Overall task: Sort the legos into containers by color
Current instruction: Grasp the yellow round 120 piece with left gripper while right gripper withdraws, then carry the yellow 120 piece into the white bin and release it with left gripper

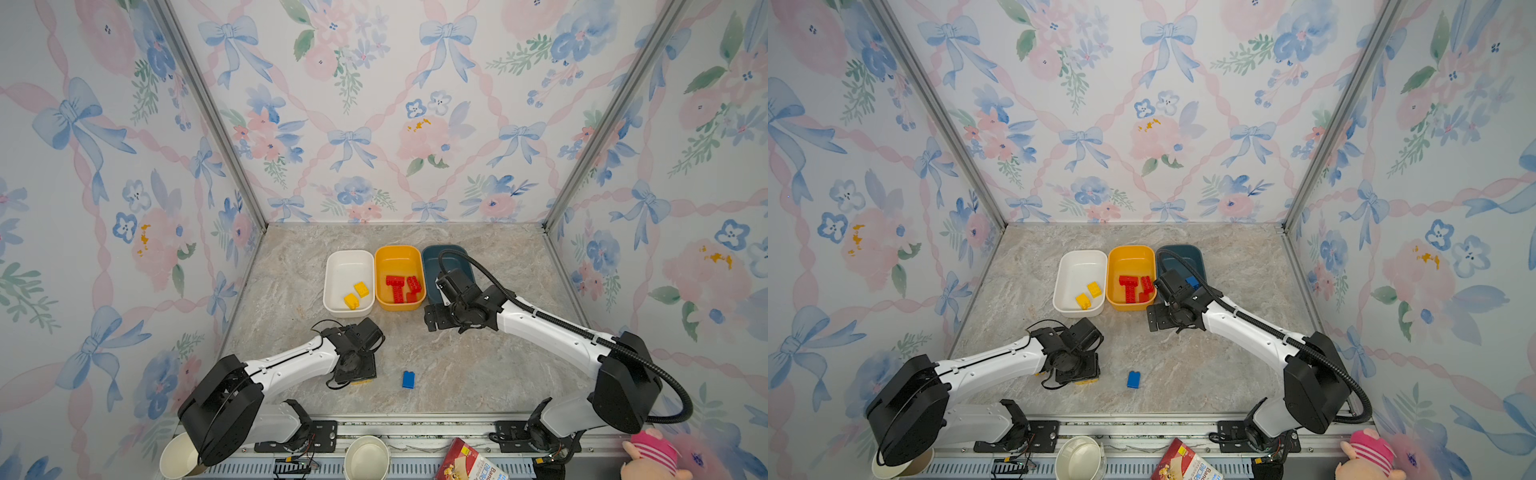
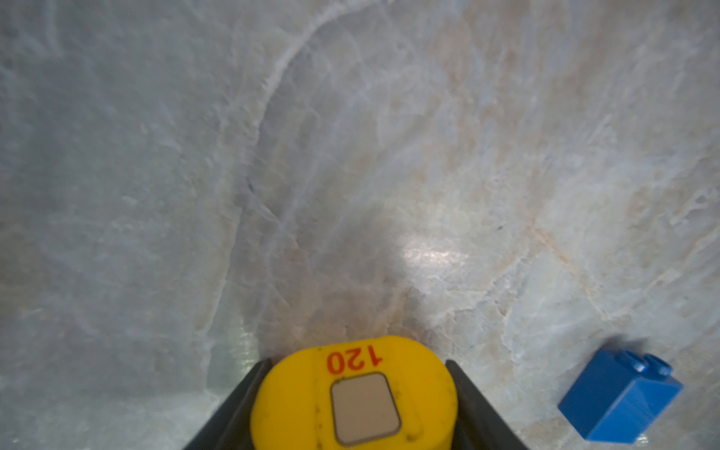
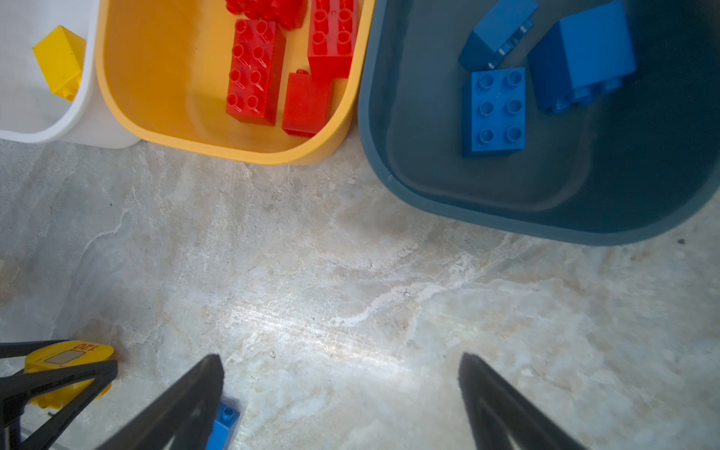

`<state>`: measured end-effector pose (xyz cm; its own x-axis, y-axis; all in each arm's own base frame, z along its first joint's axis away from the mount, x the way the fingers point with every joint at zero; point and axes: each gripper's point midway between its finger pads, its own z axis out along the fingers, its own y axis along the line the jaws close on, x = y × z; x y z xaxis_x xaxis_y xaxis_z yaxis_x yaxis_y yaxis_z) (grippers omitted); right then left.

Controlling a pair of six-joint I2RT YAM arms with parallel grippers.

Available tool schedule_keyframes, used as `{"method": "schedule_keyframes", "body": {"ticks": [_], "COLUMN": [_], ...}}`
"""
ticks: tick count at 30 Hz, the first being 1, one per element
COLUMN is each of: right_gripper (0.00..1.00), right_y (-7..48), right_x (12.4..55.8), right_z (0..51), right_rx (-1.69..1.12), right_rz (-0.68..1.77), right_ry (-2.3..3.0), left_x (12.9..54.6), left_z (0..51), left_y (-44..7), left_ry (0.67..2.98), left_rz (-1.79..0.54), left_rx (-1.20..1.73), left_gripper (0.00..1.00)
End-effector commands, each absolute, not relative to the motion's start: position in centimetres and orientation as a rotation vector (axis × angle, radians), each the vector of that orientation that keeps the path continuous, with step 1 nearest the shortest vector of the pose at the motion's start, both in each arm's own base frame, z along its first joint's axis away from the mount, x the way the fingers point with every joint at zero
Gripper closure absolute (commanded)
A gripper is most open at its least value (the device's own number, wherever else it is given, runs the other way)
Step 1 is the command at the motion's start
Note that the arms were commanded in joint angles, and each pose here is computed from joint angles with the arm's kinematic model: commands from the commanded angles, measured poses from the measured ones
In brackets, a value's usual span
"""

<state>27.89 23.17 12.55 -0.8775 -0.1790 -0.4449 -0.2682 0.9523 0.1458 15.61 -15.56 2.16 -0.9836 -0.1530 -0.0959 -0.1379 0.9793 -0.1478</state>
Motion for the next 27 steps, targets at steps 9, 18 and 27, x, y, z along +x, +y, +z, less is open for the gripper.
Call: {"method": "schedule_keyframes", "body": {"ticks": [9,18,27], "right_gripper": [0.03,0.01,0.03], "right_y": [22.7,23.1,23.2], "right_x": [27.5,26.9,26.4], "right_z": [13.3,13.0,13.3], "right_rx": [-0.277,-0.266,-0.254], "right_rz": [0.319,0.351,0.365], "right_ry": [2.651,2.656,2.653], "left_x": [18.2,23.1,29.6], "left_z": [5.6,9.7,13.6], "left_y": [-16.7,-16.2,-13.6], "left_ry": [2.888,2.736,2.615], "left_rz": [-0.280,-0.296,-0.224], "left_rx": [-0.228,-0.252,-0.270], "left_gripper": [0.44,0.44,0.44]}}
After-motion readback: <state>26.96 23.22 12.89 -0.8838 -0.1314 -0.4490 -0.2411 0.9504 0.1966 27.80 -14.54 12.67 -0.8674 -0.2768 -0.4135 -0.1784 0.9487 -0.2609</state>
